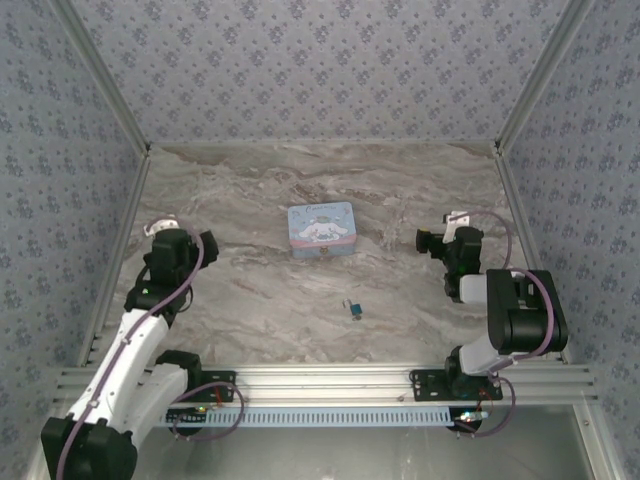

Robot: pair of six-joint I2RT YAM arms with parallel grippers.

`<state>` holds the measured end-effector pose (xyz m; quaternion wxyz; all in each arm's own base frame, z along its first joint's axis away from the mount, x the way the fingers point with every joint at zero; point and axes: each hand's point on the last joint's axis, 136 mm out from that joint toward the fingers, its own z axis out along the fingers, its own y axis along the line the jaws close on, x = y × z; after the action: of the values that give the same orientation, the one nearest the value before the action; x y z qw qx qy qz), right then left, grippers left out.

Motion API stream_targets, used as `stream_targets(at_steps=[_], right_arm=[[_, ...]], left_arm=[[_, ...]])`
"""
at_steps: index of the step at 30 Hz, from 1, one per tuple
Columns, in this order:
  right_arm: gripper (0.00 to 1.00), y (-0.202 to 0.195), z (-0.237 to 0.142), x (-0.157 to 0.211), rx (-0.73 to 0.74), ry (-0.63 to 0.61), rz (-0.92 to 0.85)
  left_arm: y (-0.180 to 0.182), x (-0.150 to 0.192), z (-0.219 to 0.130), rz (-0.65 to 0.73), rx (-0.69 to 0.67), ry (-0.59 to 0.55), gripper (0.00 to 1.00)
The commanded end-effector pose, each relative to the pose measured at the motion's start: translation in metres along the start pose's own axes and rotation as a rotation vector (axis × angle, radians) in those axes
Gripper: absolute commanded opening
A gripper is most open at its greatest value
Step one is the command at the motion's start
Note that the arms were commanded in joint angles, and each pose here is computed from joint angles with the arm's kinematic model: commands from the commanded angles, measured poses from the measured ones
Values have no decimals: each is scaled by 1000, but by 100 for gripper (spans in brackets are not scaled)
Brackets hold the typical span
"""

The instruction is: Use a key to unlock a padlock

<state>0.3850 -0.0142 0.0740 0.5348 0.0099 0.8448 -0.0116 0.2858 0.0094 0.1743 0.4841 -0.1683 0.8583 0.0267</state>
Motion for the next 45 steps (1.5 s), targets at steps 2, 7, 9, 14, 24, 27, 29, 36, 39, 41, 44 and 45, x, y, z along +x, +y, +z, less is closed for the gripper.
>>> stream_targets(at_steps=[2, 7, 9, 14, 24, 27, 29, 36, 39, 41, 44, 45], right_arm=[[100, -3, 2, -8, 10, -19, -3], [100, -3, 2, -8, 11, -20, -4], [100, -3, 2, -8, 11, -20, -5], [100, -3, 2, -8, 12, -18, -6], [100, -3, 2, -8, 13, -19, -7], [100, -2, 2, -8, 13, -19, -8], [100, -3, 2, -8, 15, -20, -8], [100, -3, 2, -9, 15, -21, -9], [100, -3, 2, -8, 15, -20, -10], [100, -2, 2, -8, 13, -20, -11], [100, -2, 2, -9, 16, -21, -12], [100, -3, 1, -9, 18, -21, -13]], left_arm=[[3, -5, 17, 148, -27, -110, 99], [1, 3, 36, 202, -23, -101, 100], [0, 5, 44, 202, -10, -106, 100], [3, 8, 61, 189, -5, -126, 99], [-1, 11, 89, 187, 60, -177, 99], [-9, 6, 93, 205, 95, -214, 99], [-12, 3, 97, 217, 104, -233, 99], [-23, 19, 118, 242, 164, -257, 99], [-21, 20, 125, 243, 147, -221, 99], [-21, 17, 131, 241, 132, -213, 100], [-16, 16, 138, 192, 169, -157, 99], [-17, 16, 138, 195, 168, -157, 99]])
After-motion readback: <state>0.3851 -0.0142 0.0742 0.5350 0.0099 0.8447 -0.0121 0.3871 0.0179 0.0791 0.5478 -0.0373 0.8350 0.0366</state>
